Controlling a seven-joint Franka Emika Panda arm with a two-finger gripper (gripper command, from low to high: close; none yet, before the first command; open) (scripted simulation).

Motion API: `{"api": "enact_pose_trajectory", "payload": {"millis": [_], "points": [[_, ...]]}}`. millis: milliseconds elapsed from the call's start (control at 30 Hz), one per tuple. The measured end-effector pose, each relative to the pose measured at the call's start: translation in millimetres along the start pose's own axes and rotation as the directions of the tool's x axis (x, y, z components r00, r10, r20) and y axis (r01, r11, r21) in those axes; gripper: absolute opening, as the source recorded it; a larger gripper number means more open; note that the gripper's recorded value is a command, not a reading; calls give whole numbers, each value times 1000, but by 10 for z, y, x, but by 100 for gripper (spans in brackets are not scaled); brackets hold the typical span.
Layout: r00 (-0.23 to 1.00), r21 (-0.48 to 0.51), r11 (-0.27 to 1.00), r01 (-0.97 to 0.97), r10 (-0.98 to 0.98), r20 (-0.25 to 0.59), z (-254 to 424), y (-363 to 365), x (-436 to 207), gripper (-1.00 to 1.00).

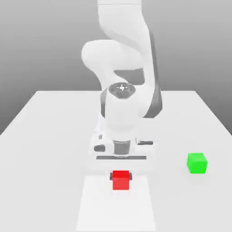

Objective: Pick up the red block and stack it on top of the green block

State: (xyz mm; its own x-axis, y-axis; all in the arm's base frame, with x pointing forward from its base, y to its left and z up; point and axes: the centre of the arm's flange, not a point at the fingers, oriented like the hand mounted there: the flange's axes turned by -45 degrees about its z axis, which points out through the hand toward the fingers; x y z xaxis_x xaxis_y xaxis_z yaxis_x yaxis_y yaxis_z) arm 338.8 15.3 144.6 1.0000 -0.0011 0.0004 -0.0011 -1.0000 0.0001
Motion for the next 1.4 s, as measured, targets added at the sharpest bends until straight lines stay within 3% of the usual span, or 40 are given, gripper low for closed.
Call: {"api": "enact_pose_trajectory", "payload": {"millis": [333,567,733,967,1267,1400], "points": [[1000,0,1000,23,-23,0,-603,-32,3,-100],[891,0,891,454,-454,0,-736,-636,-11,-100],[677,0,677,736,-736,0,-800,-1121,-98,-100],[244,1,244,970,-970,0,-891,-1780,-340,-100],[-383,2,-383,924,-924,0,-1010,-2546,-847,-100],[-443,2,-443,896,-896,-1,-727,-2635,-896,-100]]}}
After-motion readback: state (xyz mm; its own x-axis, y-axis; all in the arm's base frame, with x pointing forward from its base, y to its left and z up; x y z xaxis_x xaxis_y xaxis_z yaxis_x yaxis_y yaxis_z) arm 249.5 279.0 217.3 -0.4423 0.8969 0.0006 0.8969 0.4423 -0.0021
